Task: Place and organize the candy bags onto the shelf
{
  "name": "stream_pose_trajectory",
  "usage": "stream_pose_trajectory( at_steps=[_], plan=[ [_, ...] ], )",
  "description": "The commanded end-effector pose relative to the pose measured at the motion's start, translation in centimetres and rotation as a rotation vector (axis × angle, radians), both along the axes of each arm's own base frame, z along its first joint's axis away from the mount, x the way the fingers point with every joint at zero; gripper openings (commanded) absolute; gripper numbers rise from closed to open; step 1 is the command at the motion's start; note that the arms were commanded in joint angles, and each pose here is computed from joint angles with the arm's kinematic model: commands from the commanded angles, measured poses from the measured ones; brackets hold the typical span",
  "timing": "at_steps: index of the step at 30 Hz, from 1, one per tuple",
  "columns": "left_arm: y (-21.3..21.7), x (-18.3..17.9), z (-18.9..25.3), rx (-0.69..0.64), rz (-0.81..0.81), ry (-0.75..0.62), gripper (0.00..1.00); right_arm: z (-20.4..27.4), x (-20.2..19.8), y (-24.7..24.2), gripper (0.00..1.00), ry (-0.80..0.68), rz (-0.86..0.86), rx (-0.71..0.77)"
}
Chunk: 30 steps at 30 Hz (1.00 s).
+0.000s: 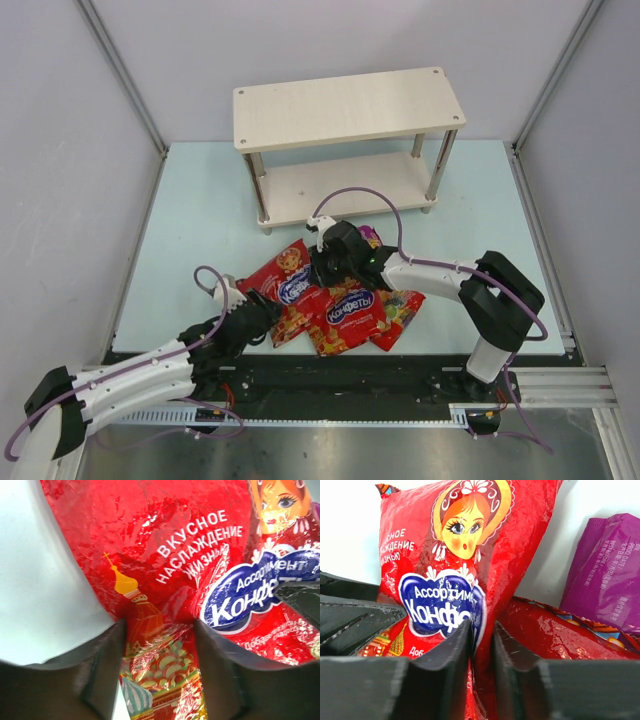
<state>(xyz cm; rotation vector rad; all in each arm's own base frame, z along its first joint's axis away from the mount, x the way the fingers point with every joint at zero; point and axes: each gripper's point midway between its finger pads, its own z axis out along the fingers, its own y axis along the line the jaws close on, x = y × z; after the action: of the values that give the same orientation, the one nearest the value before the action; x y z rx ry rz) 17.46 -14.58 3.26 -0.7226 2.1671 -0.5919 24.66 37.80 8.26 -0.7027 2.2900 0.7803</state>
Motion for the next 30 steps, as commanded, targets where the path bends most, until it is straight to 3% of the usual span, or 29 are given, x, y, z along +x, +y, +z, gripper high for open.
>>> stream_pose_trajectory(
  at_steps=[1, 8, 11, 19, 30],
  plan=[
    [0.6, -1.5, -1.5, 0.056, -0.023, 0.072, 0.56, -0.3, -0.7, -0.2, 0.19, 0.033, 0.012, -0.027],
    [-0.3, -0.4, 1.4, 0.080, -0.047, 0.007, 0.10, 0.6, -0.9, 0.0, 0.04, 0.023, 0.023, -0.009],
    [-0.8, 0.1, 2.6, 0.077, -0.060, -0.028, 0.00, 1.1, -1.0, 0.1, 0.00, 0.016, 0.027, 0.002],
    [-1.9, 1.0, 7.0, 0.086, -0.114, -0.128, 0.00, 5.4, -1.7, 0.3, 0.00, -0.033, 0.062, 0.084],
    [-3.9, 1.7, 19.0, 0.093, -0.238, -0.321, 0.00, 15.2, -2.7, -0.6, 0.00, -0.151, 0.064, 0.209]
  ],
)
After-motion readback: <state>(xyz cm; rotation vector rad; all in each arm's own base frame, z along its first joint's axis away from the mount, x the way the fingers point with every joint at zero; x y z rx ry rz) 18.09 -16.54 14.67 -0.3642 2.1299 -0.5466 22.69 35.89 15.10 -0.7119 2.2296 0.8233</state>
